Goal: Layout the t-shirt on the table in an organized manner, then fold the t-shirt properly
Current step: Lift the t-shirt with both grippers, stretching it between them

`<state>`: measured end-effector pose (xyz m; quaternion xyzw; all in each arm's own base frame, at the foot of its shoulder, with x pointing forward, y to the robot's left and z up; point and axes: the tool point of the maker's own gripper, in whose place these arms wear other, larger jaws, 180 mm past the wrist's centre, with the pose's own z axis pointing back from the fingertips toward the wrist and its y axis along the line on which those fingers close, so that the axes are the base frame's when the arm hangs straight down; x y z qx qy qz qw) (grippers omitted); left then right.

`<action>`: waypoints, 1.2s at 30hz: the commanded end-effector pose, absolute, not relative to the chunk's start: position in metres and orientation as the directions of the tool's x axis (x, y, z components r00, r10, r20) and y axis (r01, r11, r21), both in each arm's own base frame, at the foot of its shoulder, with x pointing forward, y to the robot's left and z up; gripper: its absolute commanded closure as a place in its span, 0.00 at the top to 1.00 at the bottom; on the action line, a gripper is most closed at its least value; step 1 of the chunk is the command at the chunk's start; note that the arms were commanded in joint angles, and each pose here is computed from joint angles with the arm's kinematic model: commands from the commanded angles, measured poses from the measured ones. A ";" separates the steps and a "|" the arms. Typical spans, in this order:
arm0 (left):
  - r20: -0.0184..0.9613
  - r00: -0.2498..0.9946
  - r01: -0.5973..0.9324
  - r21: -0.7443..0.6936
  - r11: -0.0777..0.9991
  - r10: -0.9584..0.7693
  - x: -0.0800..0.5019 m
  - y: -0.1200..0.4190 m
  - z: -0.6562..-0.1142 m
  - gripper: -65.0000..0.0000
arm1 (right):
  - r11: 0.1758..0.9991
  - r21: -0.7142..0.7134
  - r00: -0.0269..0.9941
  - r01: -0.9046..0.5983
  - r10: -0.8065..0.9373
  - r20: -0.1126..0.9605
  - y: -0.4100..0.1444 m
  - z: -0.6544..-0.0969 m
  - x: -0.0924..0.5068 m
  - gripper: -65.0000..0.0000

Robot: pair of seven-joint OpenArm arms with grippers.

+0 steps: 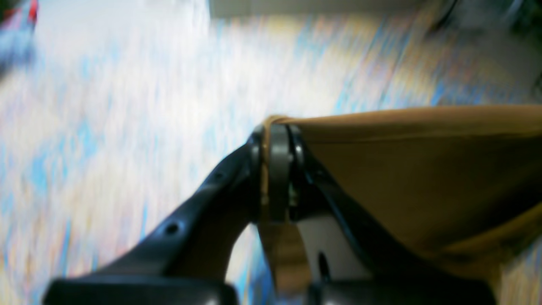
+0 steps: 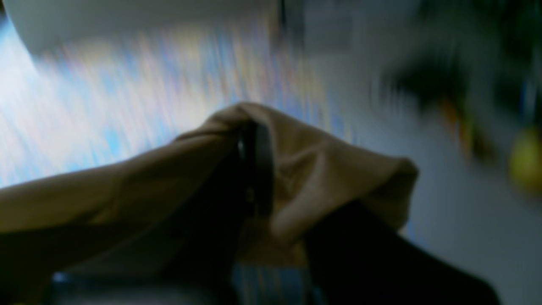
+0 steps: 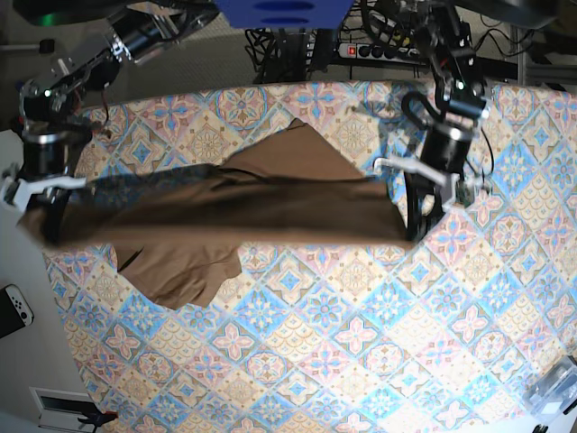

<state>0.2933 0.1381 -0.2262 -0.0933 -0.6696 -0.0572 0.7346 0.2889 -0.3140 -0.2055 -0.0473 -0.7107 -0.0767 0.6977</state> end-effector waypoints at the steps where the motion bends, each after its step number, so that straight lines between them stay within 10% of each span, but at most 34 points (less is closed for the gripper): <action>1: 0.998 0.004 0.232 -0.057 0.971 0.058 0.298 0.133 -0.202 0.00 | 0.986 0.031 -0.143 0.165 -0.008 0.990 -0.314 -0.174 0.291 0.00; 13: 0.831 -0.463 0.322 -0.166 0.932 0.308 0.285 0.109 -0.105 0.00 | 0.986 0.061 -0.750 0.157 0.079 0.657 -0.310 -0.044 0.260 0.00; 23: 0.694 -0.622 0.305 -0.212 0.929 0.362 0.256 0.122 -0.084 0.00 | 0.987 0.122 -0.926 0.102 0.050 0.375 -0.310 -0.008 0.216 0.00; 36: 0.749 -0.559 0.312 -0.207 0.927 0.355 0.261 0.116 -0.097 0.00 | 0.991 0.119 -0.925 0.063 0.013 0.379 -0.304 -0.007 0.226 0.00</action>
